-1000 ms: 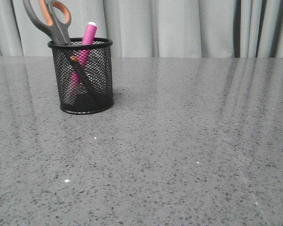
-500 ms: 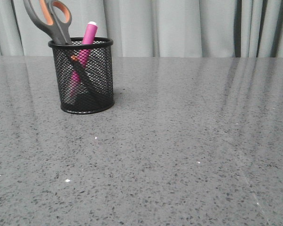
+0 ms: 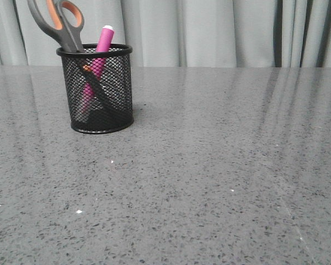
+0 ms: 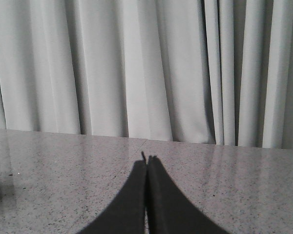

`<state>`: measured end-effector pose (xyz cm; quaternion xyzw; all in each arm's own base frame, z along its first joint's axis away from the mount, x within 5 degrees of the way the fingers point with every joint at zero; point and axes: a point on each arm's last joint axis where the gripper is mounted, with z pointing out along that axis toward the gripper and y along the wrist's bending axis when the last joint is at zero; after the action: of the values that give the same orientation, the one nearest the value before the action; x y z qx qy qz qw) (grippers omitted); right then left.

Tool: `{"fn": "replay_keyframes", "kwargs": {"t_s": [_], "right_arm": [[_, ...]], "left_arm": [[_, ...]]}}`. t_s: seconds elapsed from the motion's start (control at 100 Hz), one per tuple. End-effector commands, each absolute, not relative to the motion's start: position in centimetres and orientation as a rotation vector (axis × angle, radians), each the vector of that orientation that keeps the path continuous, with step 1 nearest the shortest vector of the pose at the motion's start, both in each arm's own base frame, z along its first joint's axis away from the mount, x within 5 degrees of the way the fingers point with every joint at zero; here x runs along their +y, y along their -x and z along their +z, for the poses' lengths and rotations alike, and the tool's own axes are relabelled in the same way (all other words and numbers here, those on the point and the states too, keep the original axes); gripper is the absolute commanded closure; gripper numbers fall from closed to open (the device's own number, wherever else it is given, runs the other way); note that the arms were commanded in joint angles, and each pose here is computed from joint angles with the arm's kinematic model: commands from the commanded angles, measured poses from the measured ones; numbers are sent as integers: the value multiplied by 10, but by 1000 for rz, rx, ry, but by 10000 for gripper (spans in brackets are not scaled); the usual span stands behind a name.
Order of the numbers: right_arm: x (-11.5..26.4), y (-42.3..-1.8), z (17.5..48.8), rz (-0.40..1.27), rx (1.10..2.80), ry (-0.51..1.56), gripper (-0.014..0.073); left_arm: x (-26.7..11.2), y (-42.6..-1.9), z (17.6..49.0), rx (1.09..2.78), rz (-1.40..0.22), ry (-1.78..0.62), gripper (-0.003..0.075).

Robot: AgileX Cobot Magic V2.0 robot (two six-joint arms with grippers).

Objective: Put pen and scissors into bin

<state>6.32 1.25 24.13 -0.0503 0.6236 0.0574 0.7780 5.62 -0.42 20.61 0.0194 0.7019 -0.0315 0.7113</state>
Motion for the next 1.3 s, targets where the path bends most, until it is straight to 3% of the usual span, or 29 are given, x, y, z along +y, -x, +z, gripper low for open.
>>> {"fn": "replay_keyframes", "kwargs": {"t_s": [0.0,0.12,0.25,0.38,0.78,1.29], "right_arm": [[15,-61,255,136,1272,128,663],[13,-62,253,110,1294,132,663],[4,-65,242,135,1416,-32,663],[3,-66,239,-9,1450,64,663],[-1,-59,202,-54,1534,24,663],[-1,-55,199,-58,1558,26,663]], "left_arm": [[-4,-55,206,1480,-80,-22,742],[-4,-55,206,1480,-80,-22,742],[-4,-55,206,1480,-80,-22,742],[-4,-55,206,1480,-80,-22,742],[-4,-55,206,1480,-80,-22,742],[-4,-55,206,1480,-80,-22,741]]}}
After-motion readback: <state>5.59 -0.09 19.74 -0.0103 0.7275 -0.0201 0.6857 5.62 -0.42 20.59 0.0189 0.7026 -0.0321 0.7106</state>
